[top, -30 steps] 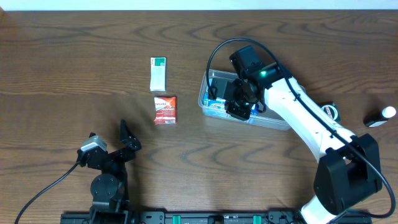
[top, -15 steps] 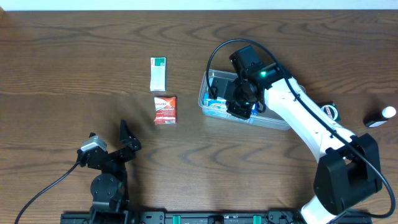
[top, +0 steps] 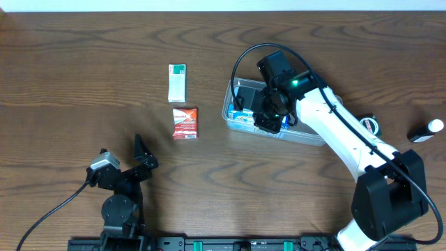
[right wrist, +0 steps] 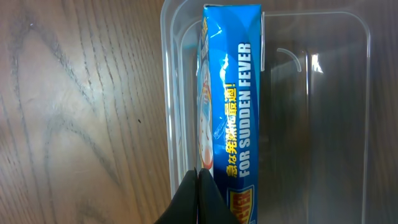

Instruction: Pack container

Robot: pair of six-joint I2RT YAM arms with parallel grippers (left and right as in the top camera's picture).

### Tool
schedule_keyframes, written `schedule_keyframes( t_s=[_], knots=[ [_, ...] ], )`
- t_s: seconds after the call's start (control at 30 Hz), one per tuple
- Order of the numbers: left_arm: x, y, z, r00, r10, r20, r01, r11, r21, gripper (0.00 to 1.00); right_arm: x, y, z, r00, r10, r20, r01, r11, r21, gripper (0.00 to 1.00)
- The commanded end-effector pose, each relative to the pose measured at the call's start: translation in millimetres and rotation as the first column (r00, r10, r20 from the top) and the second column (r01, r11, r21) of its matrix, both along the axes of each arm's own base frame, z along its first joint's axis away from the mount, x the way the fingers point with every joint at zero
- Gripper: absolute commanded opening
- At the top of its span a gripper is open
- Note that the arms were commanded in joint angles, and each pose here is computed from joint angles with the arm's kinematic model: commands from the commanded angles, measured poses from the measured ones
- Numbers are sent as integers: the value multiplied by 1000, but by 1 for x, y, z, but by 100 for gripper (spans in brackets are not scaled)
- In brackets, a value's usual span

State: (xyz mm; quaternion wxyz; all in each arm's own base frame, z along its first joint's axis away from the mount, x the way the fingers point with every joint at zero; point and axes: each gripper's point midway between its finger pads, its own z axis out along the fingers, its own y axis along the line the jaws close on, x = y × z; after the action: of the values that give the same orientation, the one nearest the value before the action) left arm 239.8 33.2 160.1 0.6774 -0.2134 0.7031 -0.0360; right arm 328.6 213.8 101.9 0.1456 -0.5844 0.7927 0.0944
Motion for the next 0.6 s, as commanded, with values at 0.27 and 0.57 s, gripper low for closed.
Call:
schedule_keyframes(
  t_s=[0.27,0.57],
  knots=[
    [-1,3,-17,999,12,-52,-11,1000,23,98,17,-15,-13,997,-44,67,51,993,-110,1],
    [-1,3,-17,999,12,-52,-11,1000,23,98,48,-22,-5,958,-238,163,253,964,-79,4]
  ],
)
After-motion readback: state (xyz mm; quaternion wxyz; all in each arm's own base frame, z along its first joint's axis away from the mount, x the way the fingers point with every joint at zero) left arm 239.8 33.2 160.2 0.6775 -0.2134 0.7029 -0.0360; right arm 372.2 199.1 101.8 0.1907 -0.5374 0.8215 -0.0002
